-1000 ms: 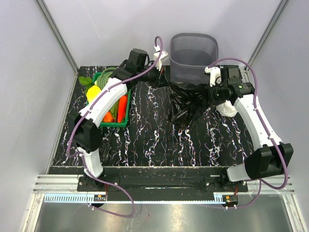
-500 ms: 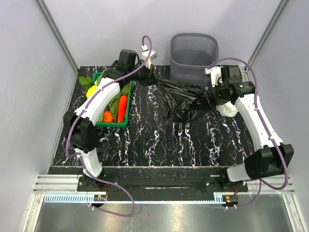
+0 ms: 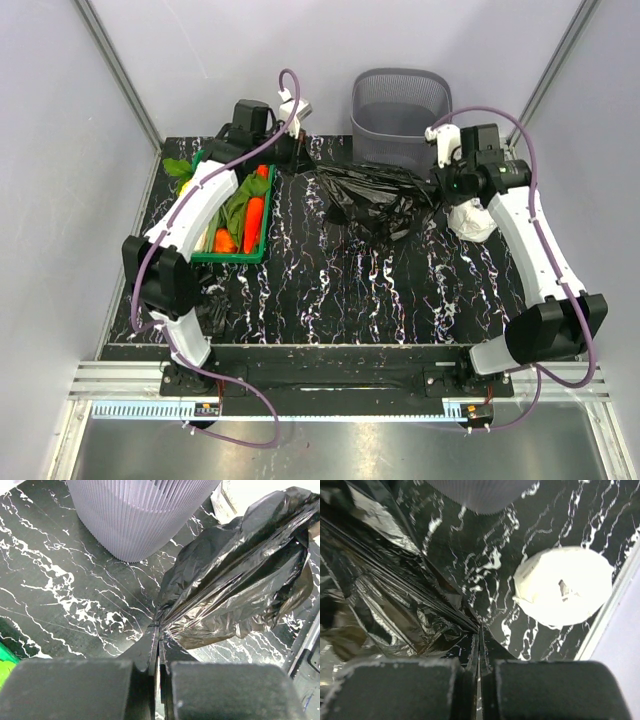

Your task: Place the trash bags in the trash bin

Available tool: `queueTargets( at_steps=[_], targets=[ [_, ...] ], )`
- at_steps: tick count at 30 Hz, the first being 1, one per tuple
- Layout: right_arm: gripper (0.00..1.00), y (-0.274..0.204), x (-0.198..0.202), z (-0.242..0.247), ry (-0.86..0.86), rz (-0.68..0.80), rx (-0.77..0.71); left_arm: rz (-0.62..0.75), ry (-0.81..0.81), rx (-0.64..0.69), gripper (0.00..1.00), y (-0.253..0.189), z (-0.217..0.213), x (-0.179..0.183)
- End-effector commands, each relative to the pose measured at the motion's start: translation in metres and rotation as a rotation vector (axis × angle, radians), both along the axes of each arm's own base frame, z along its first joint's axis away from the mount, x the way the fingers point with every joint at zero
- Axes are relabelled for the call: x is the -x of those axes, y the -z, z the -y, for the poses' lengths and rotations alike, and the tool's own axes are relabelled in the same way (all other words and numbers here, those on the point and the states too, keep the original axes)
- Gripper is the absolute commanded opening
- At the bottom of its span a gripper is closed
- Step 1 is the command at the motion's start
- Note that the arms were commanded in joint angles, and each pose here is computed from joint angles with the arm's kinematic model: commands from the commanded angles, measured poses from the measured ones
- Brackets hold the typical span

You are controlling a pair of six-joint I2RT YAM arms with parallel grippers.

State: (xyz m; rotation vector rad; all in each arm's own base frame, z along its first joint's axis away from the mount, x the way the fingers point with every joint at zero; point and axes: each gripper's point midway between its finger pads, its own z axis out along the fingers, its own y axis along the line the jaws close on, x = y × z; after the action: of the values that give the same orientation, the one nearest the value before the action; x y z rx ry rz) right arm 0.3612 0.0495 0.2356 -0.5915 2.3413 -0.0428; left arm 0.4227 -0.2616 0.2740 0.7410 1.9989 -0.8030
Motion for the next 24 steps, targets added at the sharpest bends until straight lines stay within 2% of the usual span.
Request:
queueTargets(
  at_steps=[1, 3, 6, 8, 12, 15, 17, 19, 20, 21, 22, 23, 24],
  targets=[
    [0.00, -0.063, -0.018, -0.026, -0.028, 0.108, -0.194, 0.058, 0.015, 0.109, 0.00, -0.053, -0.005, -0.001],
    [0.00, -0.097, -0.028, -0.043, -0.068, 0.167, -0.274, 0.091, 0.054, 0.176, 0.00, -0.089, 0.004, -0.001],
    [0.00, -0.160, -0.043, -0.066, -0.137, 0.295, -0.306, 0.198, 0.072, 0.231, 0.00, -0.152, 0.010, -0.001],
    [0.00, -0.209, -0.050, -0.077, -0.190, 0.424, -0.314, 0.346, 0.100, 0.265, 0.00, -0.205, 0.011, 0.006],
    [0.00, -0.320, -0.044, -0.085, -0.249, 0.754, -0.325, 0.748, 0.083, 0.250, 0.00, -0.304, 0.004, 0.043],
    [0.00, -0.374, -0.020, -0.088, -0.301, 0.936, -0.335, 0.920, 0.082, 0.218, 0.00, -0.344, -0.001, 0.079],
    [0.00, -0.377, -0.006, -0.093, -0.355, 0.947, -0.342, 0.946, 0.099, 0.187, 0.00, -0.345, 0.000, 0.093],
    [0.00, -0.334, 0.003, -0.105, -0.433, 0.829, -0.348, 0.874, 0.168, 0.107, 0.00, -0.310, 0.009, 0.104],
    [0.00, -0.281, 0.001, -0.113, -0.460, 0.691, -0.356, 0.780, 0.219, 0.041, 0.00, -0.263, 0.020, 0.104],
    [0.00, -0.208, -0.002, -0.120, -0.472, 0.509, -0.355, 0.589, 0.294, -0.090, 0.00, -0.159, 0.036, 0.100],
    [0.00, -0.144, 0.004, -0.121, -0.480, 0.372, -0.326, 0.507, 0.354, -0.206, 0.00, -0.087, 0.042, 0.109],
    [0.00, -0.048, 0.015, -0.114, -0.471, 0.190, -0.247, 0.388, 0.401, -0.337, 0.00, -0.007, 0.038, 0.116],
    [0.00, 0.004, 0.028, -0.104, -0.459, 0.110, -0.189, 0.294, 0.448, -0.420, 0.00, 0.051, 0.033, 0.128]
  ],
)
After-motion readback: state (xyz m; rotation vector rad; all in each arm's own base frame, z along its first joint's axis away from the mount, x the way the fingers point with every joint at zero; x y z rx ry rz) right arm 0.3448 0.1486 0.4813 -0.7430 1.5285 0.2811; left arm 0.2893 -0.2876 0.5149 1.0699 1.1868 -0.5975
